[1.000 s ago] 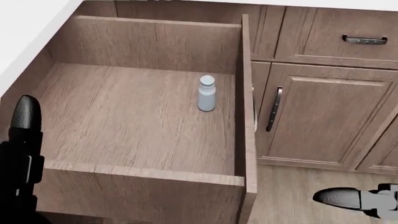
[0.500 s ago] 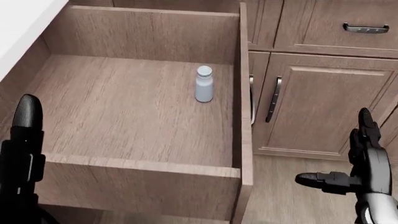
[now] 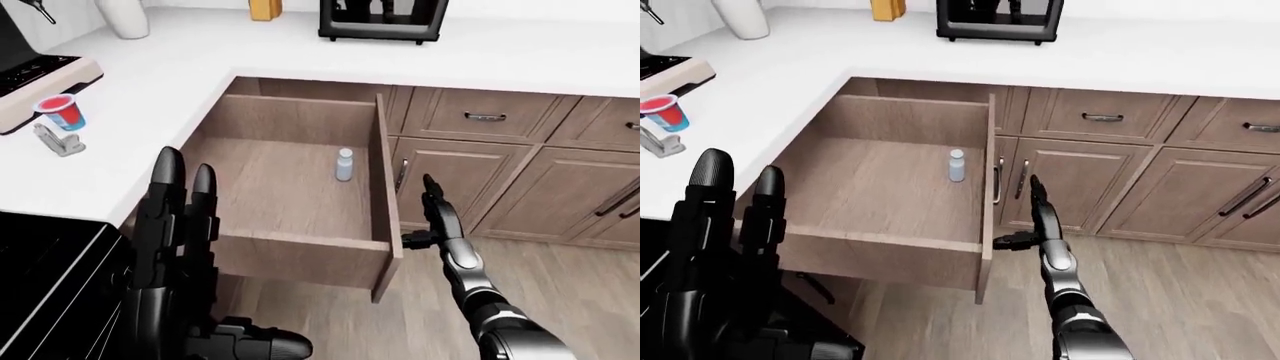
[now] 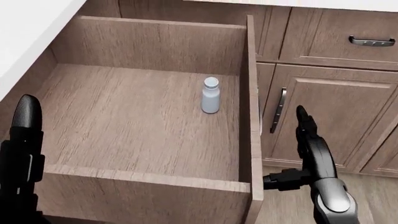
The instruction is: Close the right drawer.
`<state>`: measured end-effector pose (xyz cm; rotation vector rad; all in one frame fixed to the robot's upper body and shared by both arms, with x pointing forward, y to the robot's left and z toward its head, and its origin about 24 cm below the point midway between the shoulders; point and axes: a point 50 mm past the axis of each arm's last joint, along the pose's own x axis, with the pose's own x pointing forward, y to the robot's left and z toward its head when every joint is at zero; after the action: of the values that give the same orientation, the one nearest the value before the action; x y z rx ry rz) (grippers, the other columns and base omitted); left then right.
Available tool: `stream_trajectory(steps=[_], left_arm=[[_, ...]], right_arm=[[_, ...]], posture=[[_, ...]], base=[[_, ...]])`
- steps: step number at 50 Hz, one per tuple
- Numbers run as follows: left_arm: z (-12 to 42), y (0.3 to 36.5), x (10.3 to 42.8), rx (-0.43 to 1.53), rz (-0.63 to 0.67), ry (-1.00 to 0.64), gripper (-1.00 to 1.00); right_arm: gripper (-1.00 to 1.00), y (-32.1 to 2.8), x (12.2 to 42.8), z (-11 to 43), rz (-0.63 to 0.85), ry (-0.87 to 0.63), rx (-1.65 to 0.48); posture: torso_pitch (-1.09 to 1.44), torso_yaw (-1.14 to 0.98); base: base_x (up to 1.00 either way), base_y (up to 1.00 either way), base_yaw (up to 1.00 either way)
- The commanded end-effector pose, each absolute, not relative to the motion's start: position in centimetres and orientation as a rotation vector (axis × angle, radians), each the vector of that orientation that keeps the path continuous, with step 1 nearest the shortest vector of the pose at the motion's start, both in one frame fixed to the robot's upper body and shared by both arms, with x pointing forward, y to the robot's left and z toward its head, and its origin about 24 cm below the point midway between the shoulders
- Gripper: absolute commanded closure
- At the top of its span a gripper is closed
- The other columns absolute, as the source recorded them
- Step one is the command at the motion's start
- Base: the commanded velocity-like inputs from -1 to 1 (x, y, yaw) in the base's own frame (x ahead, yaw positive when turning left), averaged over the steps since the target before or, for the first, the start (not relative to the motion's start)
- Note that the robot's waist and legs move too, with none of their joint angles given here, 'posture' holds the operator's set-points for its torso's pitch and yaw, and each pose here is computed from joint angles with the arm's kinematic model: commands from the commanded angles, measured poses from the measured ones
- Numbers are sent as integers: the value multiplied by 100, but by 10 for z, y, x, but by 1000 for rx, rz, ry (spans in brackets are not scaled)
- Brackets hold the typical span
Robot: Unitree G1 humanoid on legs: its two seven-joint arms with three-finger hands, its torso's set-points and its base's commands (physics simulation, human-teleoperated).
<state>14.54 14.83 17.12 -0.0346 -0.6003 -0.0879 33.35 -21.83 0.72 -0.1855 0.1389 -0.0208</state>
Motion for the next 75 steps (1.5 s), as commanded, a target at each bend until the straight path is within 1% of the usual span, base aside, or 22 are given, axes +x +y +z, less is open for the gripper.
stream_trajectory(steps=[1,6,23,58,75], left_arm=[[182,148,140,-34,-91,-670,-100],[181,148,140,-31,-92,-668,-100],[182,148,140,-31,-92,-666,-100],[182,149,139,-30,-90,-670,-100],[182,148,139,-31,-92,-670,-100]], right_arm=[[-100,-218,344,27,-17,48,-197],[-100,-209,344,26,10,40,-217],[-100,-198,346,25,63,49,-255],[-100,-174,366,47,137,11,-295],[-100,-159,369,50,180,4,-296]], posture=[[0,0],[0,0],[0,0],[0,0],[0,0]], base=[[0,0,0],[0,0,0],[0,0,0],[0,0,0],[0,0,0]])
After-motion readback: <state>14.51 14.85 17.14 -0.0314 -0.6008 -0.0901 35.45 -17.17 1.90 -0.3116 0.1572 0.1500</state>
